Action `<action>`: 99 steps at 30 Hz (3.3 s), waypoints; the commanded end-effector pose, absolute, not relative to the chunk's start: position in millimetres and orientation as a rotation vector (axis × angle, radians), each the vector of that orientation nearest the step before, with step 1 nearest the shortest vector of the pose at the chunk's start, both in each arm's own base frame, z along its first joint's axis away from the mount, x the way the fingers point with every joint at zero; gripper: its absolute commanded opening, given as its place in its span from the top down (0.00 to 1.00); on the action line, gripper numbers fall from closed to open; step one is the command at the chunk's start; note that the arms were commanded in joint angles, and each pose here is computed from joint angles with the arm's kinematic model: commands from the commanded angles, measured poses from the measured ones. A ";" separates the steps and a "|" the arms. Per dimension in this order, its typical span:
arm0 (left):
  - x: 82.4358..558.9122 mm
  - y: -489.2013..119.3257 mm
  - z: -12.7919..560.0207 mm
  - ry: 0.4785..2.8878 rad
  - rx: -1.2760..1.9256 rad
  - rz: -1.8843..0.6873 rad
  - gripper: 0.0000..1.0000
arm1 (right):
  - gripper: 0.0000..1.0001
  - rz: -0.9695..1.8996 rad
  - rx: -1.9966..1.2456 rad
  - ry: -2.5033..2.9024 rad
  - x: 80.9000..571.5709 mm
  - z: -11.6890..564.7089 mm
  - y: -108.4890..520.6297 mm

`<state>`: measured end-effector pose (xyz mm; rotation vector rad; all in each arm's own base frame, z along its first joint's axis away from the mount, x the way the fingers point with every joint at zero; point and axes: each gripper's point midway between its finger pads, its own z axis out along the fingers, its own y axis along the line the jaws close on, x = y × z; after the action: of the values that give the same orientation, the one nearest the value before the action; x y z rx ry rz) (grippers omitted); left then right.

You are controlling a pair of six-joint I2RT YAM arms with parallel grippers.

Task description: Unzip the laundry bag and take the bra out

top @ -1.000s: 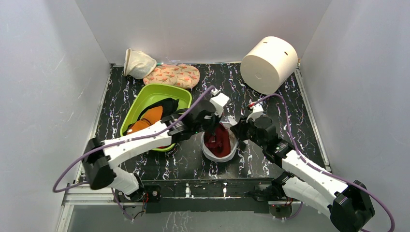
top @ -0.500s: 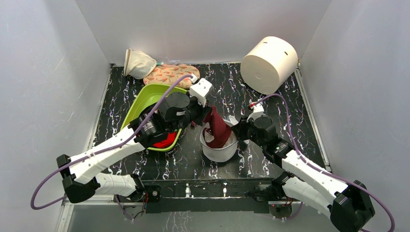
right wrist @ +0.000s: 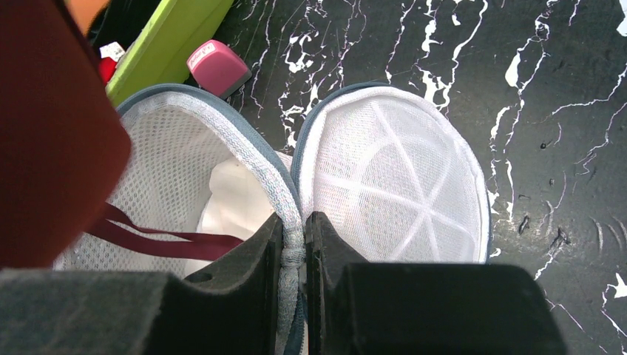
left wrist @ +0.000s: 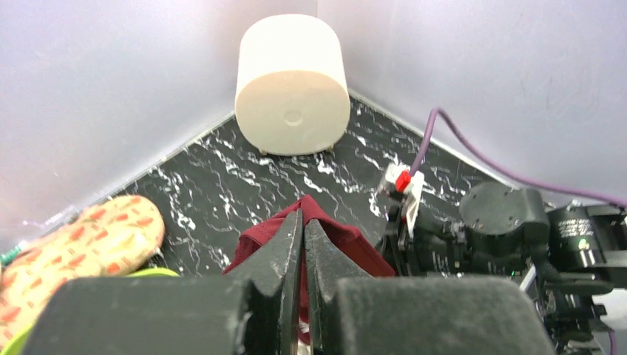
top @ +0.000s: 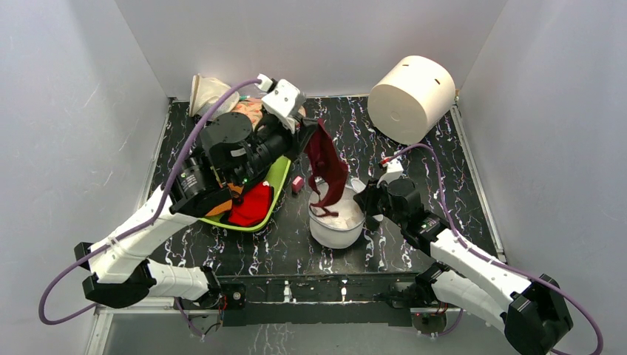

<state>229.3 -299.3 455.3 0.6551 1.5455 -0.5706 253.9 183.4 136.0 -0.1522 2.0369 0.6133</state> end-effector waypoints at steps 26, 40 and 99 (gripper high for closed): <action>372.4 -146.2 489.1 1.713 0.062 -0.098 1.00 | 1.00 0.653 -0.149 1.966 263.5 165.0 191.6; 395.2 -80.0 368.7 1.962 -0.209 -0.147 1.00 | 1.00 0.653 -0.155 1.969 260.6 167.4 190.3; 252.9 -264.5 233.9 2.038 0.177 -1.027 0.47 | 1.00 0.748 -0.456 1.804 262.9 216.1 225.1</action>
<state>278.4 -230.5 226.1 0.1318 2.1064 -0.9346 243.0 213.8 159.2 -0.4832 1.9841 0.7166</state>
